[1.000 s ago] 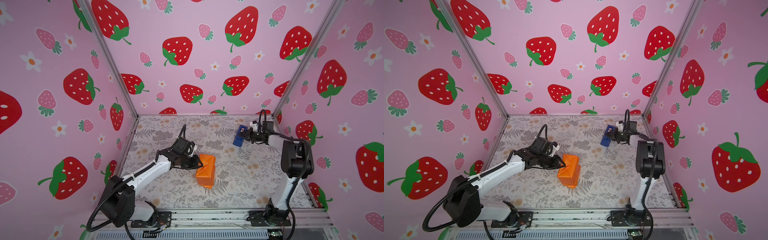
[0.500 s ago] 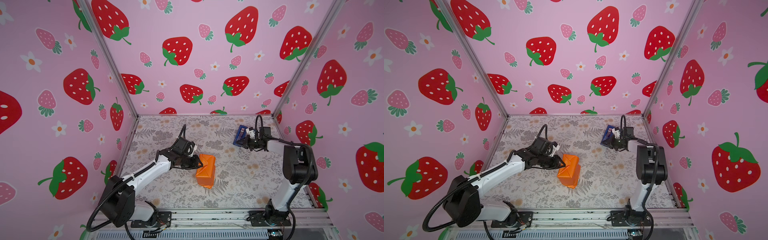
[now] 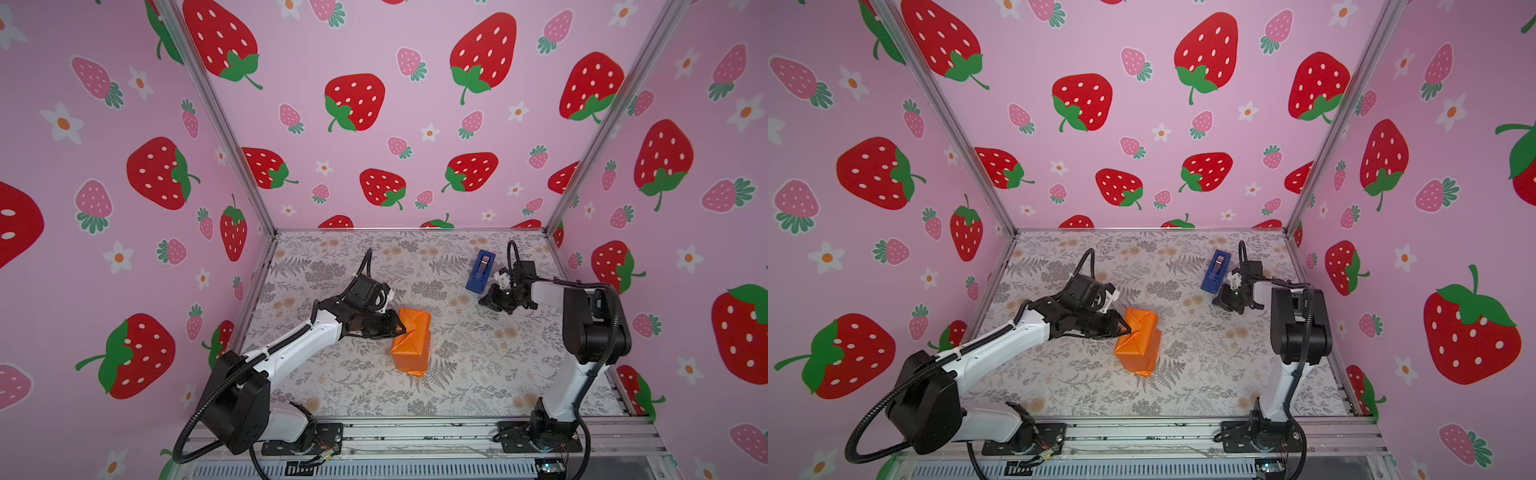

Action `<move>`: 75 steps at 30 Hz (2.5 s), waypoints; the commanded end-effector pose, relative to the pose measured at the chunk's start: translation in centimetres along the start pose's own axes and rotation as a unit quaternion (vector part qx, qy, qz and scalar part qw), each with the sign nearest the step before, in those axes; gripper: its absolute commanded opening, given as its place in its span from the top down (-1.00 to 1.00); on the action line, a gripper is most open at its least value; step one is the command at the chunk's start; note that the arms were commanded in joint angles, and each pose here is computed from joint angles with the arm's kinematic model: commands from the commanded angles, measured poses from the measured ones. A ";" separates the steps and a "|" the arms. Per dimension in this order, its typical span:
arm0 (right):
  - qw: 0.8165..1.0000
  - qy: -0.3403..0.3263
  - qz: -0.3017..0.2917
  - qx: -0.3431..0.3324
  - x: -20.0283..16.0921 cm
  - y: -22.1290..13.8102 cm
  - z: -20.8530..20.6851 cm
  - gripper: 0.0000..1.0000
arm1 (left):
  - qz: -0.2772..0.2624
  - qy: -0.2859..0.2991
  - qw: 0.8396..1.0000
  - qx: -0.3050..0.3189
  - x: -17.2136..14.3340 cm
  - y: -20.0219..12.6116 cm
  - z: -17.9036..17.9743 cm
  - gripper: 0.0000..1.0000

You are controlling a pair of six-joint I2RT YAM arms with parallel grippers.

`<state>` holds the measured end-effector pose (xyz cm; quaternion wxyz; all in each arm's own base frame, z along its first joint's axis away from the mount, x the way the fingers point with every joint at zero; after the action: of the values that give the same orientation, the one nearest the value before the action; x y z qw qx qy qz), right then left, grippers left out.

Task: Wrap a gift box in wrapping paper
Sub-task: Tear off the tape with the cutter, then move the gift box to the center of the table, then stick the wrapping paper to the gift box.

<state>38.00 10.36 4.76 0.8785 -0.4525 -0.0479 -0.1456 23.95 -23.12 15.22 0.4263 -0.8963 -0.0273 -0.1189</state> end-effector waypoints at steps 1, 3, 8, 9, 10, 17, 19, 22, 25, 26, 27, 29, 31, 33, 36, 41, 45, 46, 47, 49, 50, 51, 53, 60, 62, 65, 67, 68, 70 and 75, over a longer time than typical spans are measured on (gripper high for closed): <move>0.999 -0.037 -0.008 0.013 -0.3 -2.8 2.2 1.00 | 0.070 -0.029 0.994 0.072 -3.0 1.1 3.2 0.33; 0.996 -0.059 -0.008 0.059 -0.5 -4.1 4.6 1.00 | 0.073 -0.025 0.995 0.069 -2.9 1.3 3.1 0.33; 0.976 -0.136 0.057 0.159 -4.2 -6.2 11.2 1.00 | 0.081 0.002 0.995 0.060 -2.6 1.6 2.5 0.33; 0.974 -0.151 0.070 0.154 -5.3 -6.3 12.1 1.00 | 0.084 0.010 0.995 0.059 -2.5 1.6 2.5 0.33; 0.972 -0.162 0.081 0.148 -6.4 -6.4 12.7 1.00 | 0.087 0.018 0.994 0.059 -2.4 1.7 2.4 0.33; 0.971 -0.169 0.102 0.133 -11.5 -7.8 13.5 1.00 | 0.100 0.087 0.990 0.040 -1.1 2.2 1.3 0.33; 0.969 -0.173 0.103 0.140 -12.5 -8.4 14.0 1.00 | 0.103 0.114 0.987 0.037 -0.4 2.4 1.0 0.33; 0.967 -0.182 0.108 0.145 -13.6 -9.2 14.4 1.00 | 0.116 0.150 0.981 0.037 0.5 2.9 0.7 0.33; 0.965 -0.185 0.125 0.137 -14.9 -9.0 14.0 1.00 | 0.126 0.179 0.975 0.030 1.5 3.5 0.1 0.33; 0.964 -0.187 0.134 0.136 -15.5 -8.9 13.9 1.00 | 0.126 0.187 0.974 0.028 1.8 3.6 0.0 0.33; 0.963 -0.188 0.139 0.135 -15.9 -8.8 13.8 1.00 | 0.127 0.198 0.972 0.021 2.0 3.7 -0.3 0.32; 0.963 -0.187 0.140 0.134 -16.4 -8.9 13.7 1.00 | 0.126 0.220 0.967 0.008 2.5 3.8 -1.0 0.32; 0.962 -0.192 0.137 0.137 -16.5 -9.4 14.1 1.00 | 0.132 0.241 0.961 -0.002 2.9 4.0 -1.4 0.31; 0.960 -0.200 0.133 0.144 -16.6 -10.2 14.7 1.00 | 0.141 0.256 0.956 -0.005 3.2 4.3 -1.8 0.32; 0.953 -0.214 0.142 0.162 -17.0 -11.0 15.6 1.00 | 0.160 0.281 0.946 -0.006 3.2 4.9 -2.4 0.31; 0.941 -0.213 0.183 0.189 -17.9 -11.2 16.4 1.00 | 0.175 0.306 0.936 -0.023 2.6 5.6 -3.6 0.31; 0.931 -0.211 0.206 0.218 -18.0 -10.8 17.7 1.00 | 0.178 0.323 0.929 -0.020 2.0 5.8 -4.0 0.30; 0.929 -0.211 0.209 0.222 -18.0 -10.7 18.0 1.00 | 0.180 0.324 0.929 -0.017 1.9 5.9 -4.0 0.30; 0.927 -0.209 0.213 0.225 -17.9 -10.5 18.2 1.00 | 0.181 0.325 0.928 -0.016 1.9 5.9 -3.9 0.30; 0.924 -0.205 0.225 0.232 -17.9 -10.1 18.6 1.00 | 0.183 0.325 0.928 -0.014 1.7 6.0 -3.7 0.30; 0.922 -0.201 0.232 0.237 -17.9 -9.9 18.8 1.00 | 0.183 0.325 0.928 -0.011 1.7 6.0 -3.6 0.30; 0.920 -0.199 0.239 0.241 -18.0 -9.7 19.0 1.00 | 0.184 0.327 0.927 -0.010 1.6 6.1 -3.6 0.30; 0.917 -0.195 0.249 0.244 -18.1 -9.3 19.1 1.00 | 0.184 0.329 0.926 -0.008 1.6 6.0 -3.6 0.30; 0.918 -0.185 0.255 0.241 -17.0 -7.8 19.8 1.00 | 0.184 0.333 0.925 -0.010 1.4 5.7 -3.7 0.31; 0.919 -0.183 0.256 0.236 -16.7 -7.4 19.8 1.00 | 0.185 0.333 0.925 -0.009 1.4 5.7 -3.7 0.31; 0.921 -0.176 0.265 0.222 -16.6 -6.6 19.3 1.00 | 0.187 0.333 0.924 -0.005 1.4 5.7 -3.5 0.31; 0.923 -0.171 0.270 0.213 -16.6 -6.2 18.9 1.00 | 0.185 0.334 0.924 -0.005 1.4 5.7 -3.6 0.31; 0.924 -0.170 0.273 0.209 -16.6 -6.0 18.8 1.00 | 0.185 0.334 0.924 -0.004 1.4 5.7 -3.5 0.31; 0.924 -0.165 0.277 0.203 -16.6 -5.7 18.6 1.00 | 0.184 0.335 0.924 -0.003 1.5 5.7 -3.6 0.31; 0.929 -0.146 0.296 0.170 -16.9 -4.9 17.3 1.00 | 0.175 0.341 0.924 -0.003 1.5 5.3 -3.8 0.32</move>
<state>21.59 25.82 15.98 0.9390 -0.2771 -0.0769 0.1884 26.98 -31.10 15.91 0.3799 -0.8172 0.2391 -0.3616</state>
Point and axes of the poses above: each gripper's point midway between its finger pads, its own y axis out along the fingers, its own z axis along the line the jaws close on, x = y × z, the point moved 3 cm from there along -y, back along the fingers
